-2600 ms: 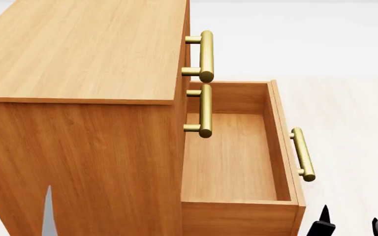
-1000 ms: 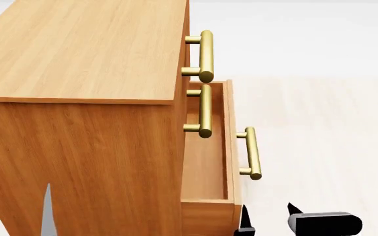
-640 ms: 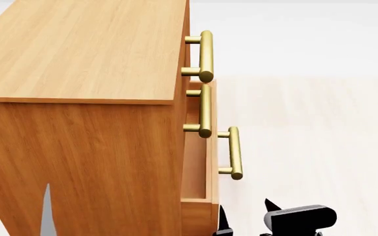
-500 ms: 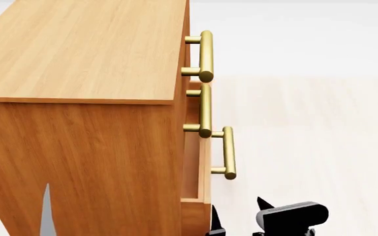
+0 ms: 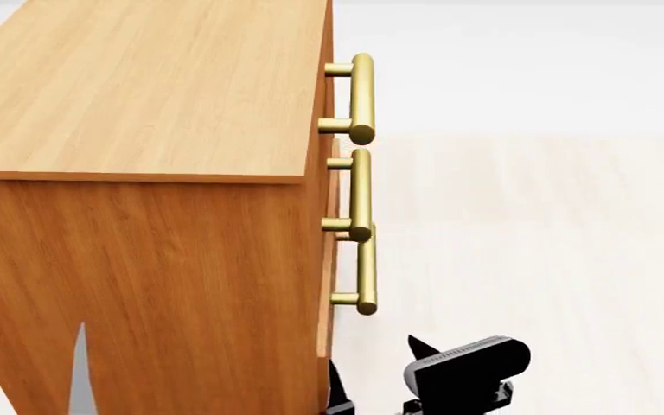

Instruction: Close the bottom drawer of the cabinet.

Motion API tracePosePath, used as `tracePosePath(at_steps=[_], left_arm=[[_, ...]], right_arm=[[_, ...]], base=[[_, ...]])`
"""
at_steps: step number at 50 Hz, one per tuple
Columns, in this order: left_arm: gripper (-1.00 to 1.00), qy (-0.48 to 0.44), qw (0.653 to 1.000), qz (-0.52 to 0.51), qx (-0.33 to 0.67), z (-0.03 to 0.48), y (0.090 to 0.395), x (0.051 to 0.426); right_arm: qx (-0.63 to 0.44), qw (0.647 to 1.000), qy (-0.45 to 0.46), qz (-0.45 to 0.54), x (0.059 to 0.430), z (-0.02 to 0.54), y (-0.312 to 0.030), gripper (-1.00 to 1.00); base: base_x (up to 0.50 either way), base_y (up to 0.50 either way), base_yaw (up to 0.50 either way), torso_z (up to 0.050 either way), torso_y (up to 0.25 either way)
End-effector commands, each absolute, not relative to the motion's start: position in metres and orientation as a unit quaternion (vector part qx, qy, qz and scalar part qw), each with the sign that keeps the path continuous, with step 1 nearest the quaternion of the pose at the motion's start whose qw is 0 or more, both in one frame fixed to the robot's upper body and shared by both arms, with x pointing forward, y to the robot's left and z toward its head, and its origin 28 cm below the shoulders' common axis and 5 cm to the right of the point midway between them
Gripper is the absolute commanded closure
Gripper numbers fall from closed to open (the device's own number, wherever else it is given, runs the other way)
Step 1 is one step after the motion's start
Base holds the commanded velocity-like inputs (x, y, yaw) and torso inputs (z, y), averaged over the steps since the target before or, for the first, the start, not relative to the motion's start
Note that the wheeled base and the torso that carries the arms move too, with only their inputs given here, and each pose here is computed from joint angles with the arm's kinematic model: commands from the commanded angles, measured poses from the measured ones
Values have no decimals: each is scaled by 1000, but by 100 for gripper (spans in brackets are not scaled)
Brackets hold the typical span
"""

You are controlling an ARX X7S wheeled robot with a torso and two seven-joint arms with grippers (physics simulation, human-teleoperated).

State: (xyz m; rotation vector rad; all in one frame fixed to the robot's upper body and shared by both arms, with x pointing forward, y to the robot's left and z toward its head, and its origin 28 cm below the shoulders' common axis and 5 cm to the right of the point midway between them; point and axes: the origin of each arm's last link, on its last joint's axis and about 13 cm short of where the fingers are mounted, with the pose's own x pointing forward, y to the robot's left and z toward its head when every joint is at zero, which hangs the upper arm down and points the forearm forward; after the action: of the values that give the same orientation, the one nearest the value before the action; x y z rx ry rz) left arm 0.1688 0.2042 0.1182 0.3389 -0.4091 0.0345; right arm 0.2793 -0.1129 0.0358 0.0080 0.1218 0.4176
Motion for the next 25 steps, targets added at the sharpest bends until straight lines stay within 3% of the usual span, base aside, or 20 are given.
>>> tracePosePath(at_steps=[1,25], left_arm=[[-100,-202,965,17,167,118,204,168],[-100,-202,965,18,166,119,204,169]], right_arm=[[-3,969,52,240,280,47,-102,-100],[-31,966,51,250,280,48,-98,-100]], base=[[0,0,0,0,10],[0,0,0,0,0]])
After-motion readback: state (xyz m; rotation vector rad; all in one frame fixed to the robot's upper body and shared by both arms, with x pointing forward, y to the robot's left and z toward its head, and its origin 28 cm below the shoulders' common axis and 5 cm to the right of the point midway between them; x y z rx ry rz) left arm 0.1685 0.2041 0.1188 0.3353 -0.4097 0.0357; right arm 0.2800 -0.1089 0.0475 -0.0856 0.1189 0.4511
